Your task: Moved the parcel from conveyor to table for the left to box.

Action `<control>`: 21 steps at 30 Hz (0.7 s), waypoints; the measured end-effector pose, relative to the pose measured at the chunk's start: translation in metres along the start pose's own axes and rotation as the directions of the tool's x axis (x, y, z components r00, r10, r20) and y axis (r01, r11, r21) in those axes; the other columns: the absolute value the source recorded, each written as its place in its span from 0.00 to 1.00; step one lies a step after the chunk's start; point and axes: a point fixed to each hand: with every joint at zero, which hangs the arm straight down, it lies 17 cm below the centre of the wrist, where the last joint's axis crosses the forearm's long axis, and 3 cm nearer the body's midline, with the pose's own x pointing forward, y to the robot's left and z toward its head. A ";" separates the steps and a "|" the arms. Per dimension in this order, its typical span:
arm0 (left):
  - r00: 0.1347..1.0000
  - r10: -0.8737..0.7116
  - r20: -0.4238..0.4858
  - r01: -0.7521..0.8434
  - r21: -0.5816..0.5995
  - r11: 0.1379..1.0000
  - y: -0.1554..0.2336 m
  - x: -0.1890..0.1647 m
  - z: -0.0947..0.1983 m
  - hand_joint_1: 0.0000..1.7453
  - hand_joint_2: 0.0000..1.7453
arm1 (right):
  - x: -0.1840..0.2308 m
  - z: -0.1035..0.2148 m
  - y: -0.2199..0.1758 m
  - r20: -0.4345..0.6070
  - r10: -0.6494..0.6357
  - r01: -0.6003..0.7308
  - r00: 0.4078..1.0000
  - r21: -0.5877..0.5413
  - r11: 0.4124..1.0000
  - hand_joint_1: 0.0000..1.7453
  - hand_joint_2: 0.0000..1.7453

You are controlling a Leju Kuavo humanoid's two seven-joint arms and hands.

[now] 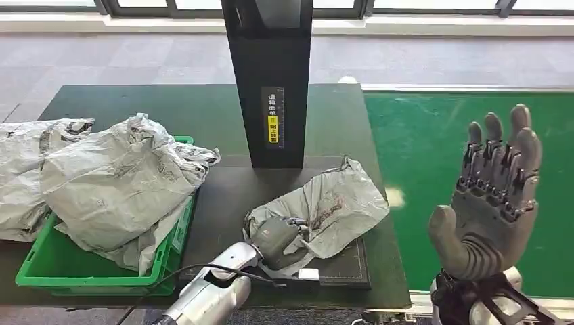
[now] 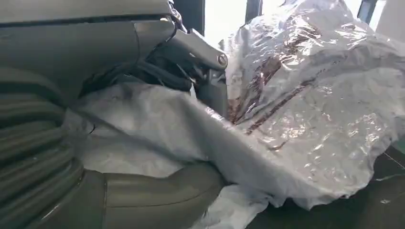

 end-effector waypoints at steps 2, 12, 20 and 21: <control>1.000 -0.001 0.000 0.001 -0.003 1.000 0.000 0.000 0.000 1.00 1.00 | 0.000 0.000 0.000 0.000 0.000 0.000 1.000 0.000 1.000 0.00 1.00; 1.000 -0.004 -0.004 0.004 0.053 0.999 0.009 -0.001 -0.002 1.00 1.00 | 0.002 0.001 -0.003 -0.001 0.009 -0.009 1.000 -0.004 1.000 0.00 1.00; 0.999 -0.029 0.035 0.005 0.532 0.846 0.130 0.025 0.023 1.00 1.00 | 0.014 0.005 -0.006 0.001 0.027 -0.027 1.000 -0.029 0.999 0.00 1.00; 0.999 -0.035 0.039 0.007 0.568 0.823 0.141 0.028 0.029 1.00 1.00 | 0.014 0.006 -0.006 0.001 0.027 -0.027 1.000 -0.030 0.999 0.00 1.00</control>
